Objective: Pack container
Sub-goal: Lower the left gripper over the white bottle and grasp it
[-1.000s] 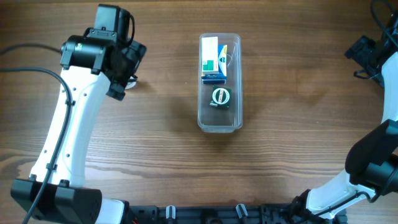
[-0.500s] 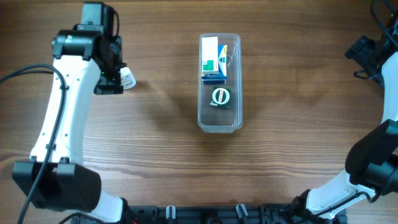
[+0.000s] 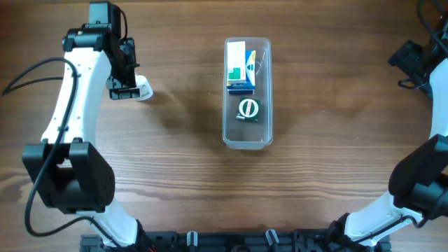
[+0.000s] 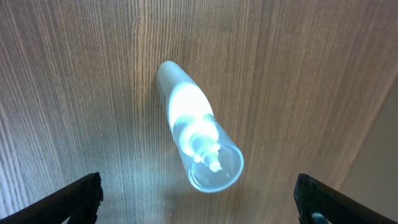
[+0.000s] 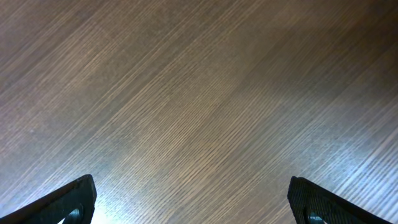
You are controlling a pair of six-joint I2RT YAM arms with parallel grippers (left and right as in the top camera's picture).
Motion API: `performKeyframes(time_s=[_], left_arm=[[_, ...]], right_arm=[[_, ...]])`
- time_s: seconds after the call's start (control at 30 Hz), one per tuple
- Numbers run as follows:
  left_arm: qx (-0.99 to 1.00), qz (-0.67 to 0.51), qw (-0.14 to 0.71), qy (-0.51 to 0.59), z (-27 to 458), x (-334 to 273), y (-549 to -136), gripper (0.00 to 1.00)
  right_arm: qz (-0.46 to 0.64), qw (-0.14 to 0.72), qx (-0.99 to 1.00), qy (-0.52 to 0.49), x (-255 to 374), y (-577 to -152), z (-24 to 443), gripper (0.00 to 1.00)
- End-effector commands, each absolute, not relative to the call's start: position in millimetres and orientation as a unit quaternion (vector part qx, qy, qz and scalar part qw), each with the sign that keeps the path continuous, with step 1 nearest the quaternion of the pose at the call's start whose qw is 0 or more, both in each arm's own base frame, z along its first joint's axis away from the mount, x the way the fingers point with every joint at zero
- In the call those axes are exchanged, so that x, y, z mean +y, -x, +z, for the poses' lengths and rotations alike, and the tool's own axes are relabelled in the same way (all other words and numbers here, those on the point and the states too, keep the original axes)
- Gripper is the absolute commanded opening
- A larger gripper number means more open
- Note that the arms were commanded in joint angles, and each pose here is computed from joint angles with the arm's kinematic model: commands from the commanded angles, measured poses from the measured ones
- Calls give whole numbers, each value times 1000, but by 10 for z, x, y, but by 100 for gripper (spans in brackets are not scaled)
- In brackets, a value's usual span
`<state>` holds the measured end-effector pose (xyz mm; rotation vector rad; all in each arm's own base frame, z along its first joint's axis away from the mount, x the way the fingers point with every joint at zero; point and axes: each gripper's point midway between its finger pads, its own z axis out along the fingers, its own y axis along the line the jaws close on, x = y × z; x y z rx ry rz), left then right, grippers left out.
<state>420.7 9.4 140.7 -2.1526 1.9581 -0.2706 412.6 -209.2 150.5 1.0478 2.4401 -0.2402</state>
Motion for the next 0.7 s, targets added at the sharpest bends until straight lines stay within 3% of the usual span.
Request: performKeyframes(time_s=[0.0,0.67], left_arm=[[669,-81,99,732,1286,98,-4233,99],[663,-31,62,745,809,124,-4205,99]], right_arm=[[-92,229,890,-384,-2083,-4141,1438,100],[-92,229,890,-384,-2083,-4141,1438,100]])
